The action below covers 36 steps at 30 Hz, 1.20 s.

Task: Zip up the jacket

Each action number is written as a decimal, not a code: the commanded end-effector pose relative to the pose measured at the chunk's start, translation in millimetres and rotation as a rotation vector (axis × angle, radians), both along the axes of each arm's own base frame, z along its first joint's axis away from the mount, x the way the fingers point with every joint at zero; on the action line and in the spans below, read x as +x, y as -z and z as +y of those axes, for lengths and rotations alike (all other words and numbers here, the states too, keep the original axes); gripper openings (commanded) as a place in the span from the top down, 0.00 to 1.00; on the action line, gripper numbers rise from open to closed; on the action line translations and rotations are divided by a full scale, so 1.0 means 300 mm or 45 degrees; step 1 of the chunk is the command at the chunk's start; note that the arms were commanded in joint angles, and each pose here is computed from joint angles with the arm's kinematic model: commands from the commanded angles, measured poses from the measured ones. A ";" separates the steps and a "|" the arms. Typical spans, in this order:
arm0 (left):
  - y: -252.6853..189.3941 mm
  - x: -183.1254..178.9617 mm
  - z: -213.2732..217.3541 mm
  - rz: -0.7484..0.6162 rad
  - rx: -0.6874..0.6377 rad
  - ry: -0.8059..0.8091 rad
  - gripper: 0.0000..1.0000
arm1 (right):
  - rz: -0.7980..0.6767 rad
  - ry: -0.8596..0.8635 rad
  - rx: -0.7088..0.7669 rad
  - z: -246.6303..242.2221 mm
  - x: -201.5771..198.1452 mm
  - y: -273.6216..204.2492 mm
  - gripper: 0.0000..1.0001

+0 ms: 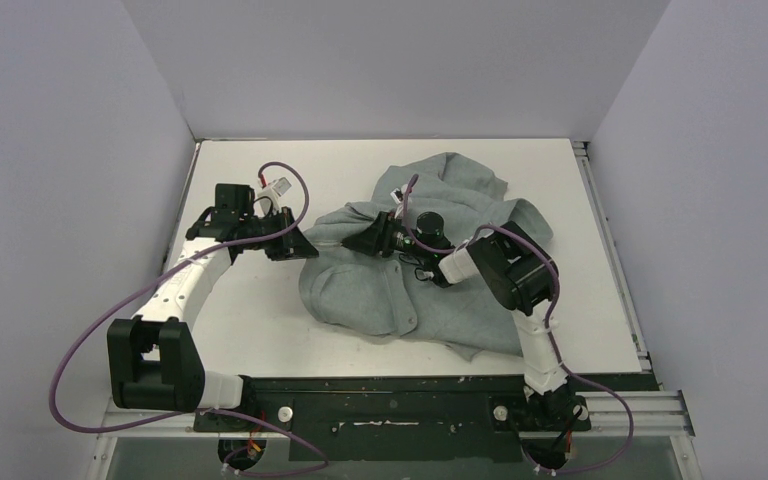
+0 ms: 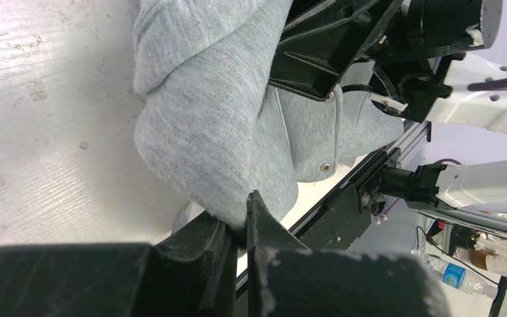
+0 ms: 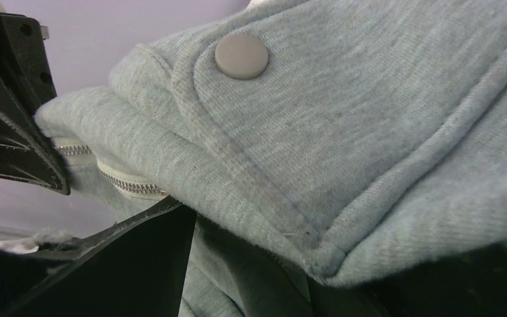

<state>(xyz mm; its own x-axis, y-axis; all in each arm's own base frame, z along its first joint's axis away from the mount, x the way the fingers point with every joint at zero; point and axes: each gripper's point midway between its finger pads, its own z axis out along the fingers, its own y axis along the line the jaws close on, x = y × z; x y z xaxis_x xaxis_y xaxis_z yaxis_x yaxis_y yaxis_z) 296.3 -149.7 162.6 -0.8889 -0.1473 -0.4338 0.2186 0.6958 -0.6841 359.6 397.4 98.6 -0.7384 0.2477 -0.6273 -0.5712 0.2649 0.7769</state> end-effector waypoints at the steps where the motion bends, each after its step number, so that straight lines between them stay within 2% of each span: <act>1: -0.087 0.036 -0.015 -0.102 -0.037 0.023 1.00 | -0.151 -0.189 0.216 0.047 -0.044 -0.155 0.43; 8: -0.108 0.055 -0.010 -0.121 -0.025 0.010 1.00 | -0.177 -0.116 0.201 -0.056 -0.027 -0.159 0.45; 16: -0.140 0.070 -0.009 -0.143 -0.022 0.003 1.00 | -0.188 -0.138 0.252 -0.123 -0.045 -0.160 0.45; 28: -0.150 0.061 -0.016 -0.138 -0.039 0.012 1.00 | -0.200 -0.244 0.347 -0.001 -0.036 -0.201 0.44; 36: -0.156 0.059 -0.018 -0.139 -0.045 0.015 1.00 | -0.156 -0.261 0.332 0.032 -0.044 -0.153 0.44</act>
<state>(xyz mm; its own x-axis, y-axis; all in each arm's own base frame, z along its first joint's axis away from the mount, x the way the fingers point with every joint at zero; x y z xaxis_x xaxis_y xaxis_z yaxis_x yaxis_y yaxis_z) 305.2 -150.9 183.2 -0.8741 -0.1576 -0.4595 0.2344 0.6916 -0.6832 349.5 400.2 129.1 -0.7553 0.2541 -0.6041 -0.6271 -0.0127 0.7788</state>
